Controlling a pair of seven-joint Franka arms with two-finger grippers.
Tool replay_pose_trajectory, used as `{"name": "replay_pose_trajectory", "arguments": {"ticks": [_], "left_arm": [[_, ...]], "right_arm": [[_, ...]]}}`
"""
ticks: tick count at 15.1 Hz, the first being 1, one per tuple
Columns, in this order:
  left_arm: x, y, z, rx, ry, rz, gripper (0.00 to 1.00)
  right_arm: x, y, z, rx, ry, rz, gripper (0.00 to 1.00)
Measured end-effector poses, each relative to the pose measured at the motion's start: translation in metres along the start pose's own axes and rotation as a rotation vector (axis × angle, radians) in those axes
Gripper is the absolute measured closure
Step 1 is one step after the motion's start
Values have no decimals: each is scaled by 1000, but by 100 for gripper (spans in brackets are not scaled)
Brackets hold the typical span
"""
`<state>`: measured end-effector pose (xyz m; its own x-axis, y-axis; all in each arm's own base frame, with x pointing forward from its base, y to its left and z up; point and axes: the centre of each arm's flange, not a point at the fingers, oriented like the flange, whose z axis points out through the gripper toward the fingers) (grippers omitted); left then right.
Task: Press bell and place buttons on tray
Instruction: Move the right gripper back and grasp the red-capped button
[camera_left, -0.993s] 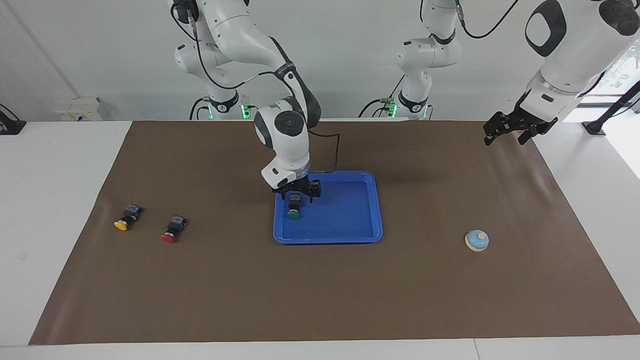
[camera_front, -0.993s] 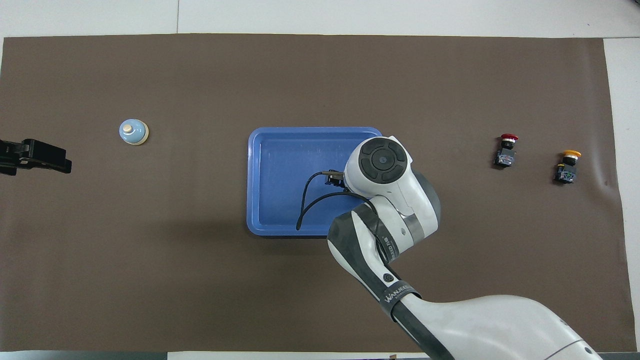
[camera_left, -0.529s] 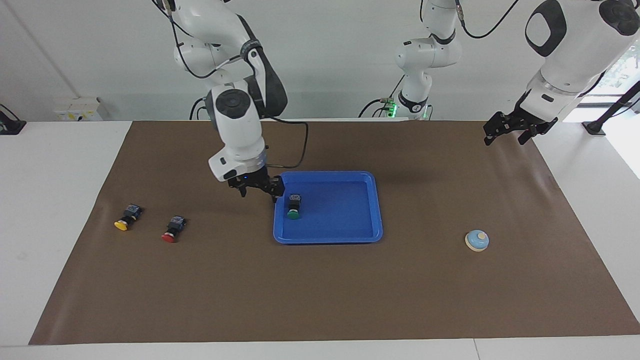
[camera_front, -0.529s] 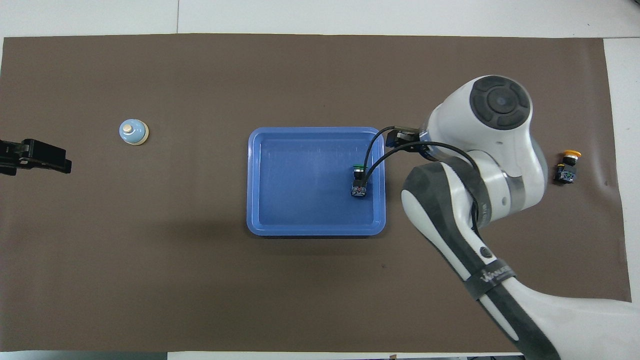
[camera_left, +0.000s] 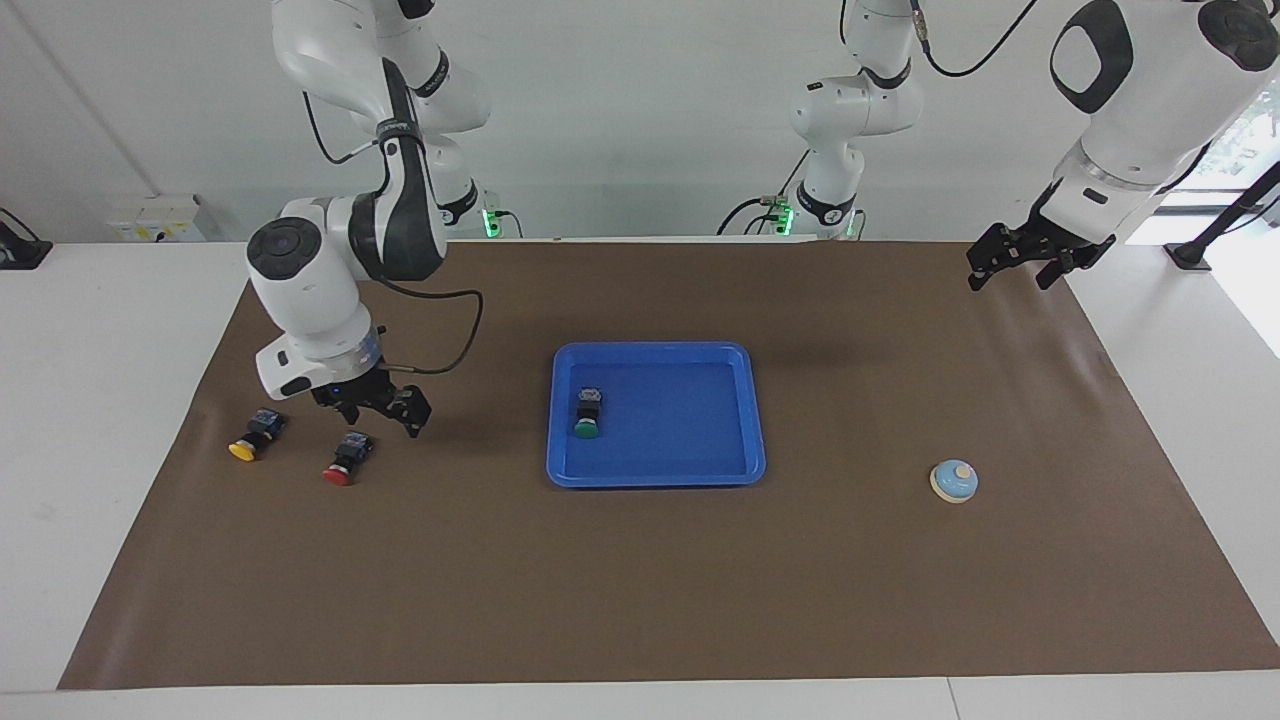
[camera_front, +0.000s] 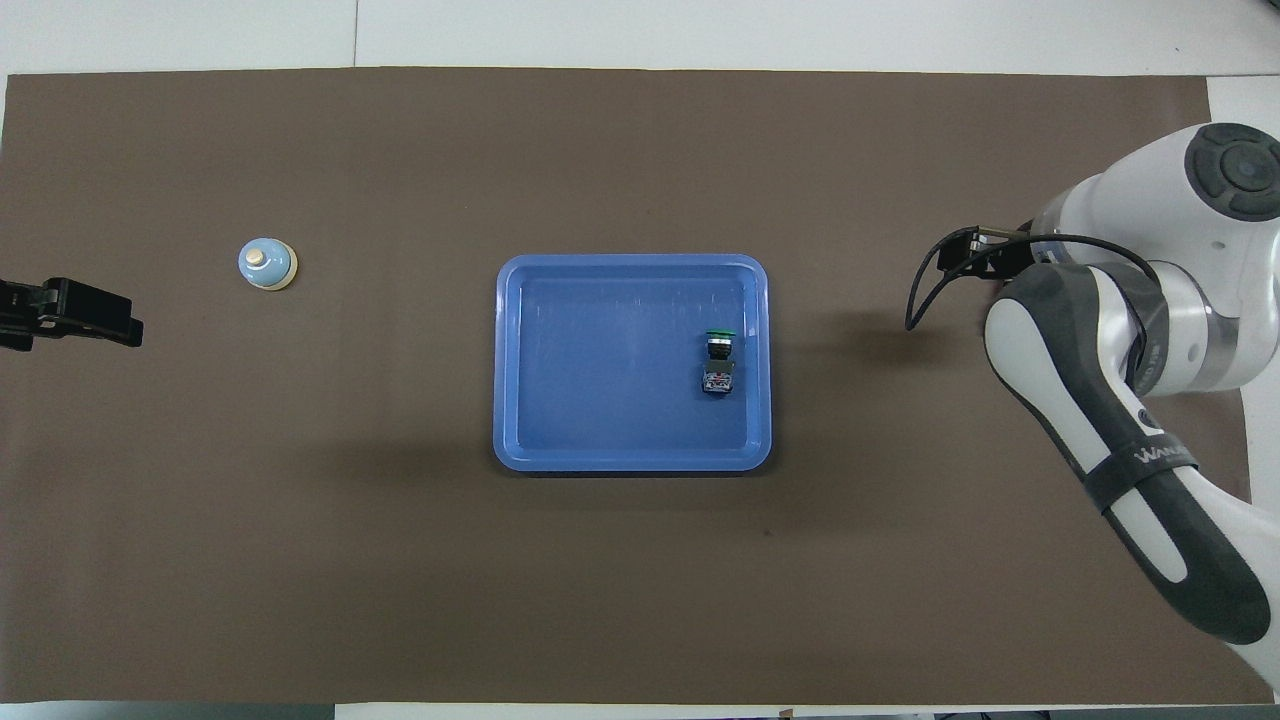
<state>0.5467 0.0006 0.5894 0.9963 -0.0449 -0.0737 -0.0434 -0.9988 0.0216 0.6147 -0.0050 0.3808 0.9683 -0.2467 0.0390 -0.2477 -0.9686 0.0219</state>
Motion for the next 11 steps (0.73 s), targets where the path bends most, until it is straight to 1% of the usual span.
{"name": "replay_pose_trajectory", "arguments": {"ticks": [3,8,11], "left_arm": [[0,0,0,0,0,0,0],[0,0,0,0,0,0,0],[0,0,0,0,0,0,0]], "right_arm": [[3,30,29,1,13,5,0],[8,32,73,6,38,8,0],[9,42,88,4,36,25,1]]}}
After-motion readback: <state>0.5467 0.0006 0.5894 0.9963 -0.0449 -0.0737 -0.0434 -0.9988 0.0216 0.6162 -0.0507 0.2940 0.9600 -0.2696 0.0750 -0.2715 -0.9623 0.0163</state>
